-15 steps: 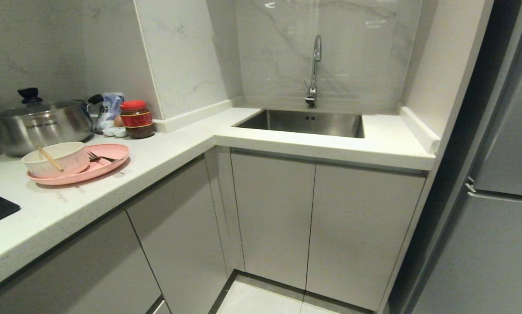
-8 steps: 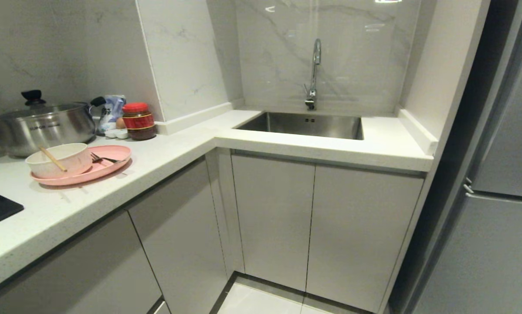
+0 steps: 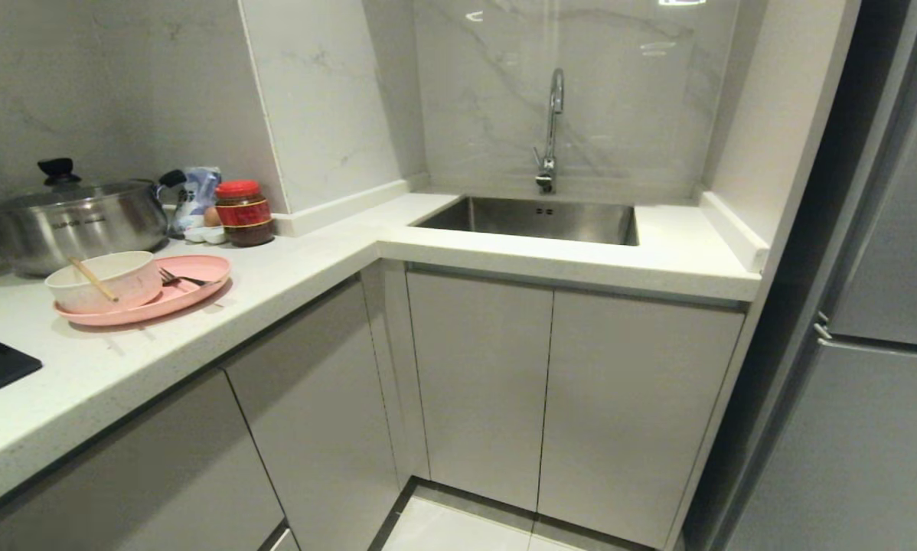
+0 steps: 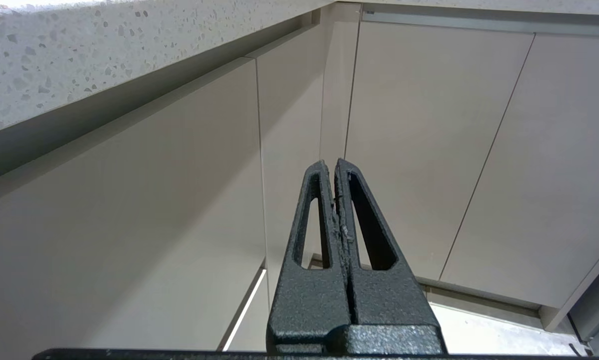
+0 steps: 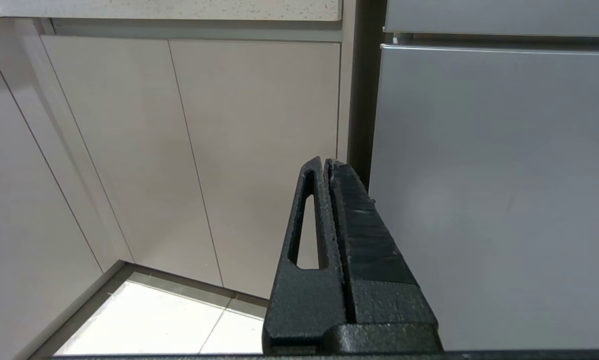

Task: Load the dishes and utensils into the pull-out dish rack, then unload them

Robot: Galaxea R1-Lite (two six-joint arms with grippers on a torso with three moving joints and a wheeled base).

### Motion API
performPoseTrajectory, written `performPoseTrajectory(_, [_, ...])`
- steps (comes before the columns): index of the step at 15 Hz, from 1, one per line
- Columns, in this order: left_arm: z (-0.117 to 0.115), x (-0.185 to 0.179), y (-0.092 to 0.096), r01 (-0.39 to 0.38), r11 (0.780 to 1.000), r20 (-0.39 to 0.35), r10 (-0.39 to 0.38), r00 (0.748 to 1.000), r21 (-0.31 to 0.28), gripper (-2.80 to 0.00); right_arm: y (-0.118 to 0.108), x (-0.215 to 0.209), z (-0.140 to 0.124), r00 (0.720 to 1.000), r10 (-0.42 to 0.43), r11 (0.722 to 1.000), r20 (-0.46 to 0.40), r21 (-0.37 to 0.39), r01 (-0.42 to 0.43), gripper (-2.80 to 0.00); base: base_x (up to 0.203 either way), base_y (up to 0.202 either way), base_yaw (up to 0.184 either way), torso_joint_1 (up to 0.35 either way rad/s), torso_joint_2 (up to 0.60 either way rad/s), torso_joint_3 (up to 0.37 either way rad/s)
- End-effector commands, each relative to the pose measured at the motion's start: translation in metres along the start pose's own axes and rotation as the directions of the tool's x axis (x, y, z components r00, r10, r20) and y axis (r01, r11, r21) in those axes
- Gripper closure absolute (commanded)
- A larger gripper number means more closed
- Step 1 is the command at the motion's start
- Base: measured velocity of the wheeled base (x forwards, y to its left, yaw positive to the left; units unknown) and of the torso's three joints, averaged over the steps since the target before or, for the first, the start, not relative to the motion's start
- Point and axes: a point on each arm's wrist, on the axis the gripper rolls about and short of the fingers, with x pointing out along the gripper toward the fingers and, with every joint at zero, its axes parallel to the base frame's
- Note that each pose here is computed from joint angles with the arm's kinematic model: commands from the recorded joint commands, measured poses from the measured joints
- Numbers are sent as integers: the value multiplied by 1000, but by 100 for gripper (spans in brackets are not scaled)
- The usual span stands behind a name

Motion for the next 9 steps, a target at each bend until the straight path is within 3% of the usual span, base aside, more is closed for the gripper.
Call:
performPoseTrajectory(1, [-3, 1, 0, 0, 1000, -13, 0, 1000, 0, 0, 0, 2, -7, 1000, 0, 1000, -26, 0, 0, 0, 0, 0, 0, 0, 0, 0])
performPoseTrajectory(9, [-4, 1, 0, 0, 1000, -15, 0, 1000, 0, 0, 0, 2, -7, 1000, 0, 1000, -26, 0, 0, 0, 0, 0, 0, 0, 0, 0])
